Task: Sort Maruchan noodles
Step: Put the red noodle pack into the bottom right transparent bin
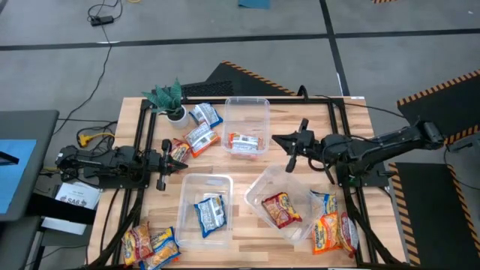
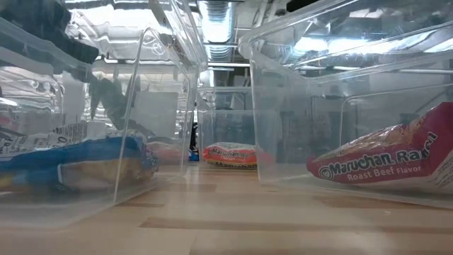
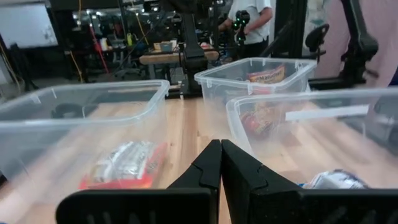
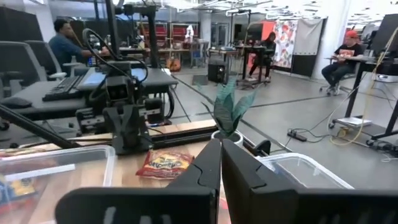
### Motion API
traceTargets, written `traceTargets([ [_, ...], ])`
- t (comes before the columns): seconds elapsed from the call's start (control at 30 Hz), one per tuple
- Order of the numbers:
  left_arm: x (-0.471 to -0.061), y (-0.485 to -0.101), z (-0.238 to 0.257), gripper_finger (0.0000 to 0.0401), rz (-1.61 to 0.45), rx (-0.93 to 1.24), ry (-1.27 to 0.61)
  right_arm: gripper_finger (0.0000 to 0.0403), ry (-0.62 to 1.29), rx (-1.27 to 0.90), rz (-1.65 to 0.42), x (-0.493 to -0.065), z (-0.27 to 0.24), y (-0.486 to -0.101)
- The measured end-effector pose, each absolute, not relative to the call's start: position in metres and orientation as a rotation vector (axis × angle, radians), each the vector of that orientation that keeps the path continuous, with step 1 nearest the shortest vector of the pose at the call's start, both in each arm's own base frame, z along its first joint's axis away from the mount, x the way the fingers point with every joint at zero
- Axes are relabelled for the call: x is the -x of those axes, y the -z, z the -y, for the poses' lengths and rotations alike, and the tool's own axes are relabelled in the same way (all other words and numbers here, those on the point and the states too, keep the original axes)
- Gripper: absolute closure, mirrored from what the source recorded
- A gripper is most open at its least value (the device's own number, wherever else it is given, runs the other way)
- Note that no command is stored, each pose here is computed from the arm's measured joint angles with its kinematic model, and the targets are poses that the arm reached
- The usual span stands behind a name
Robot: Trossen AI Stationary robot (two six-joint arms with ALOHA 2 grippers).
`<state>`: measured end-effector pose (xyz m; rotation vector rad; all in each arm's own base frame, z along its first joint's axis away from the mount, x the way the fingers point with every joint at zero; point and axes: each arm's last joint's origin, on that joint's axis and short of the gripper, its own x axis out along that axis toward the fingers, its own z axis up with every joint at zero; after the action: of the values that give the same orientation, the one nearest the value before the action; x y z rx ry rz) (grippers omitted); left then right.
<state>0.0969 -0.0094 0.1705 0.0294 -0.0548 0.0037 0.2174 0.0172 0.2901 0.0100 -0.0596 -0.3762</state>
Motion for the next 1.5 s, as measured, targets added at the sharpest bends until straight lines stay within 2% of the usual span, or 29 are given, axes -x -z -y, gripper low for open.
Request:
traceTargets([
  [0.1,-0.097,-0.175,0.009,0.0401,0.102,0.008,-0.032,0.0365,0.39,-0.02,0.085,-0.217,-0.014,-0.293],
  [0.3,-0.093,-0.191,0.003,0.0401,0.256,0.033,-0.22,0.0365,0.411,-0.03,0.104,-0.218,-0.009,-0.294],
  [0.47,-0.093,-0.196,0.0,0.0369,0.089,0.12,-0.33,0.0365,0.425,-0.064,0.117,-0.218,-0.006,-0.295],
  [0.73,-0.098,-0.208,-0.005,0.0255,-0.201,0.245,-0.576,0.0365,0.429,-0.079,0.095,-0.223,-0.005,-0.289],
  [0.87,-0.099,-0.208,-0.007,0.0218,-0.314,0.32,-0.74,0.0365,0.438,-0.071,0.067,-0.228,-0.004,-0.283],
  [1.1,-0.103,-0.2,-0.011,0.021,-0.479,0.426,-0.916,0.0365,0.451,-0.075,0.083,-0.231,-0.001,-0.283],
  [1.5,-0.12,-0.171,-0.025,0.021,-0.815,0.514,-1.013,0.0365,0.449,-0.075,0.089,-0.231,-0.002,-0.284],
])
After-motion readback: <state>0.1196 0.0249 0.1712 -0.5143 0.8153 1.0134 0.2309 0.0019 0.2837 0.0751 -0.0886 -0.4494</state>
